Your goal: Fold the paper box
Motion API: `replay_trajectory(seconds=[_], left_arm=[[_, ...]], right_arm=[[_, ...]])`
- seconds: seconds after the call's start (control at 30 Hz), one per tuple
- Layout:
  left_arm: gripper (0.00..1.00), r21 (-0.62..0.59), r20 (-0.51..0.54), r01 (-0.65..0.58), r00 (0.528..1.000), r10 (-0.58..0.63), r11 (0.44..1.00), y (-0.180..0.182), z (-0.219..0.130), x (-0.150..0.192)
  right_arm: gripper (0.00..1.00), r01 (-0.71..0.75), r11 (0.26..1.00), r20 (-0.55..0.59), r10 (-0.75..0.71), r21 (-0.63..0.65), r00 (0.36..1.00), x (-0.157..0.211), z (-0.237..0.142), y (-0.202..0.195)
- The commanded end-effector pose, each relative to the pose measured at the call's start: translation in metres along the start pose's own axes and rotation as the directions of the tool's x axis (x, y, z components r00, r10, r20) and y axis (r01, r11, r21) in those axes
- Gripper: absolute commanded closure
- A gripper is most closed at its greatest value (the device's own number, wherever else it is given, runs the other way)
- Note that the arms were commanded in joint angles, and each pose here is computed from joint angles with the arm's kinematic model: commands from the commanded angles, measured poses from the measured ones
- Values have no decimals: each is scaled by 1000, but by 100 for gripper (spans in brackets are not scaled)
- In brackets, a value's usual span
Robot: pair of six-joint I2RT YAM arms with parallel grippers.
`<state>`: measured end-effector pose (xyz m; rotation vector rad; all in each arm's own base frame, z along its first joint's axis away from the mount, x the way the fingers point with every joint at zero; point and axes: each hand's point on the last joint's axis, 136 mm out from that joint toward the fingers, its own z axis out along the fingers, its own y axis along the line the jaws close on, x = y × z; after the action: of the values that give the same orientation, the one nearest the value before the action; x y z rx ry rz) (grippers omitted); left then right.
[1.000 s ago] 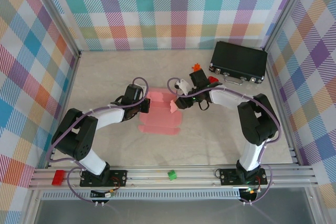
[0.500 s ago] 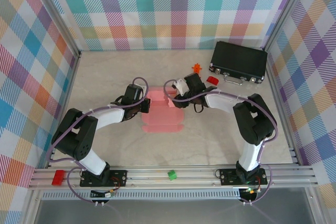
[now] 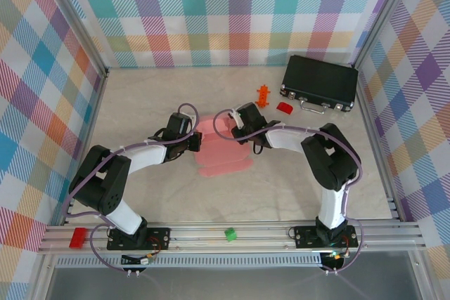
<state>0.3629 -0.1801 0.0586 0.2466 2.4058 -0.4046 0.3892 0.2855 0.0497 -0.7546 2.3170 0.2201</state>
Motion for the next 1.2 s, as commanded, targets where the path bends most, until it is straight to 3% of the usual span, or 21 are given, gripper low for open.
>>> replay_trajectory(seconds=[0.0,0.53,0.87,1.17], left_arm=[[99,33,-42,15,999,-13,999,-9,-4,11],[99,56,-45,43,998,-41,998,-15,-5,11],[99,60,-46,57,997,-54,997,-16,-4,9],[99,56,-56,60,997,-57,997,-16,-2,9]], right_arm=[[76,-13,996,33,10,87,999,-16,2,-8],[88,-41,974,10,40,223,999,-22,11,-18],[90,-64,919,-26,81,389,996,-17,11,-26],[93,-141,862,27,146,487,989,-19,8,-22]])
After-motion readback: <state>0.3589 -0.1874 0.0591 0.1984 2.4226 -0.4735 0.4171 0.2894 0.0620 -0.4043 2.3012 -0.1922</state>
